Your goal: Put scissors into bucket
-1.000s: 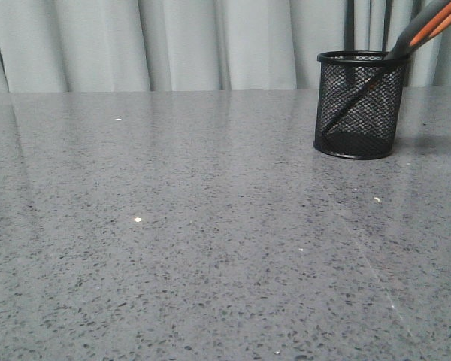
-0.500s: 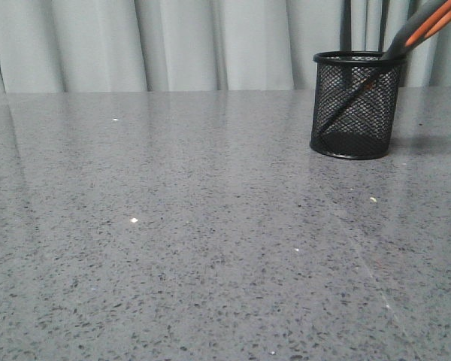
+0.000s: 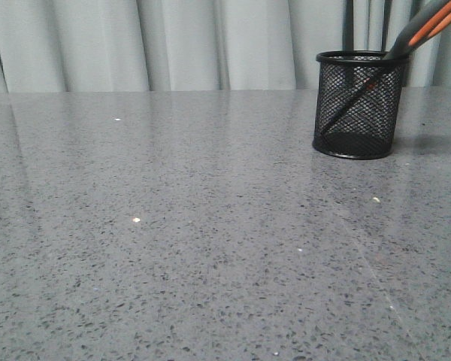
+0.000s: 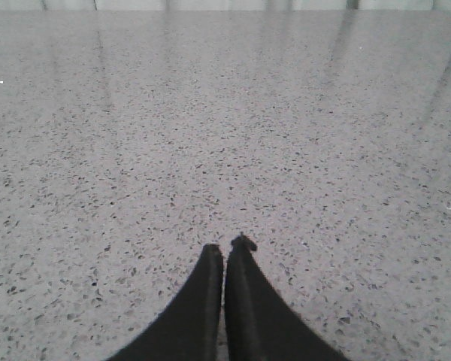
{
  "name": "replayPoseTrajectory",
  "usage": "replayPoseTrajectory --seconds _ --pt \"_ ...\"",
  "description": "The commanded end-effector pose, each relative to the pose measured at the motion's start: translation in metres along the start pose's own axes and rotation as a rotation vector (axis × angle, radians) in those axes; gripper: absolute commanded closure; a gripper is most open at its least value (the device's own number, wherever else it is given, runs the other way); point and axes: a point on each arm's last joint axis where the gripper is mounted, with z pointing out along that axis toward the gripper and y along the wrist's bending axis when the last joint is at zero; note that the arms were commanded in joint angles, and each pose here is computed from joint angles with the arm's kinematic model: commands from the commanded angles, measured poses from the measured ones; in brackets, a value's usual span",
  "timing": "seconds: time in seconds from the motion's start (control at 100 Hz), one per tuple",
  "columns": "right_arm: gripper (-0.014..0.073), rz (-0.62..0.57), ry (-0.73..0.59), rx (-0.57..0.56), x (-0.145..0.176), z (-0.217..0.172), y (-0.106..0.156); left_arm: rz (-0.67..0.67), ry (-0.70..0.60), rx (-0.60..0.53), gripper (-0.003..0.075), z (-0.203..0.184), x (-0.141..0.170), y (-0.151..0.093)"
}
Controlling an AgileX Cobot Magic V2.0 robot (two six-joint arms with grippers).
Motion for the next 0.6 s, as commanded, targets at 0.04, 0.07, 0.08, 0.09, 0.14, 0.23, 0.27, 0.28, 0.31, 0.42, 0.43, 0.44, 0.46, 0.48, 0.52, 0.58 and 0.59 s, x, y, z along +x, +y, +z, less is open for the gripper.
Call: replayPoseTrajectory --seconds 0.04,0.07,0.08,0.09,0.14,0.23,0.27,0.28,0.31,0.42,0.43,0.44,0.46,0.48,0.52,0.58,0.59 --pt "0.0641 0.002 -0.046 0.003 -0.0018 -0.0011 -0.0002 -0.018 -0.039 0.0 0.074 0.0022 0.0072 0.0003" --pt "0.0641 0.002 -0.046 0.003 -0.0018 -0.0011 -0.0002 -0.018 -0.039 0.0 0.074 0.0022 0.0072 0.0003" --pt "0.0641 0.002 -0.046 0.003 -0.0018 -0.0011 -0.0002 -0.018 -0.039 0.0 0.074 0.0022 0.0072 0.0003" --pt "0.0641 0.002 -0.046 0.003 -0.0018 -0.0011 -0.0002 -0.018 -0.039 0.0 0.074 0.0022 0.0072 0.0003" --pt "0.0641 0.002 -0.047 0.003 -0.0018 -0.0011 -0.0002 -0.018 -0.039 0.0 0.074 0.0022 0.0072 0.0003" --pt "0.0641 0.002 -0.05 0.004 -0.0022 -0.0011 -0.0002 -0.018 -0.039 0.0 0.074 0.0022 0.0072 0.0003" --pt "0.0641 0.002 -0.05 0.004 -0.0022 -0.0011 -0.0002 -0.018 -0.039 0.0 0.074 0.0022 0.0072 0.0003" --pt "0.0641 0.002 -0.05 0.004 -0.0022 -0.0011 -0.0002 -0.018 -0.039 0.0 0.074 0.0022 0.0072 0.0003" --pt "0.0641 0.002 -0.05 0.004 -0.0022 -0.0011 -0.0002 -0.018 -0.039 0.0 0.074 0.0022 0.0072 0.0003" --pt "0.0641 0.0 -0.05 0.004 -0.0022 -0.0011 -0.0003 -0.018 -0.039 0.0 0.074 0.0022 0.0072 0.0003" --pt "0.0641 0.0 -0.05 0.004 -0.0022 -0.0011 -0.0003 -0.018 -0.039 0.0 0.074 0.0022 0.0072 0.0003" --pt "0.0641 0.0 -0.05 0.004 -0.0022 -0.0011 -0.0003 -0.018 -0.039 0.0 0.074 0.0022 0.0072 0.0003" --pt "0.0641 0.0 -0.05 0.004 -0.0022 -0.0011 -0.0003 -0.018 -0.039 0.0 0.074 0.0022 0.0072 0.0003" --pt "0.0641 0.0 -0.05 0.004 -0.0022 -0.0011 -0.0003 -0.018 -0.039 0.0 0.074 0.0022 0.0072 0.0003" --pt "0.0641 0.0 -0.05 0.004 -0.0022 -0.0011 -0.0003 -0.018 -0.039 0.0 0.074 0.0022 0.0072 0.0003" --pt "0.0641 0.0 -0.05 0.004 -0.0022 -0.0011 -0.0003 -0.018 -0.039 0.0 0.074 0.0022 0.0072 0.0003" --pt "0.0641 0.0 -0.05 0.004 -0.0022 -0.0011 -0.0003 -0.018 -0.039 0.0 0.074 0.0022 0.0072 0.0003"
